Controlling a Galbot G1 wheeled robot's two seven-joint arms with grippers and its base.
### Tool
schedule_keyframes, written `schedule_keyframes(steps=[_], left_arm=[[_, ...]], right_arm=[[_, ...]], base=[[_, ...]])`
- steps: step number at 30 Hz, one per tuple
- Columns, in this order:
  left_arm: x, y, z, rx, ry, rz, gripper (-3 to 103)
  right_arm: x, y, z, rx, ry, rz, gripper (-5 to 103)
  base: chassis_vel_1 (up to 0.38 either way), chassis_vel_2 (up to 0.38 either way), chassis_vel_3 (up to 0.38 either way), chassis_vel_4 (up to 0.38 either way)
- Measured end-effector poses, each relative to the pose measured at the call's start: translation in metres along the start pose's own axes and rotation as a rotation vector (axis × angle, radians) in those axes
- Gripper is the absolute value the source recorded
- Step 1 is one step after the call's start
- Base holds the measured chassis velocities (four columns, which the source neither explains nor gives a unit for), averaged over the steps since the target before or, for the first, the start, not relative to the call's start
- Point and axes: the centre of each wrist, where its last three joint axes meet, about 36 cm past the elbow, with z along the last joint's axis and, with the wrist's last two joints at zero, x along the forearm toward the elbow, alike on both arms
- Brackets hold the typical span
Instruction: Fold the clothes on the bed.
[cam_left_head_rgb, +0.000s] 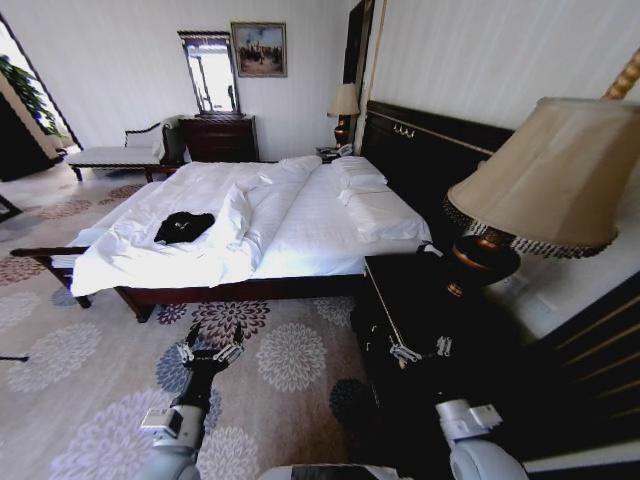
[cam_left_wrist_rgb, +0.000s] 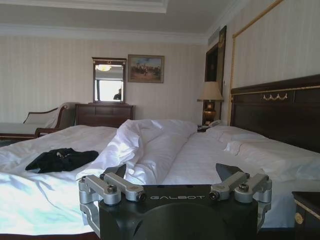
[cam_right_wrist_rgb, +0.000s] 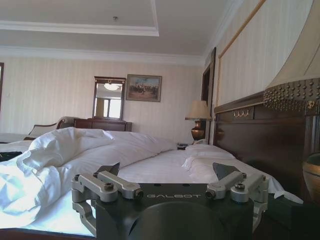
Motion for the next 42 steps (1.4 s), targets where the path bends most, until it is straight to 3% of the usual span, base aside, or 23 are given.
schedule_keyframes(steps=[21, 30, 42], left_arm=[[0.0, 0.0, 0.002, -0.002, -0.009, 0.007, 100], [0.002, 0.0, 0.003, -0.009, -0.025, 0.002, 100], [0.004, -0.004, 0.006, -0.025, -0.038, 0.005, 100]], right_arm=[[0.002, 0.004, 0.006, 0.01, -0.003, 0.006, 100], [-0.005, -0.003, 0.007, 0.05, 0.006, 0.034, 100], [-0.018, -0.014, -0.002, 0.019, 0.011, 0.081, 100]], base=[[-0.138, 0.127, 0.143, -0.135], [-0.107, 0.112, 0.112, -0.117], [-0.129, 0.124, 0.125, -0.118]])
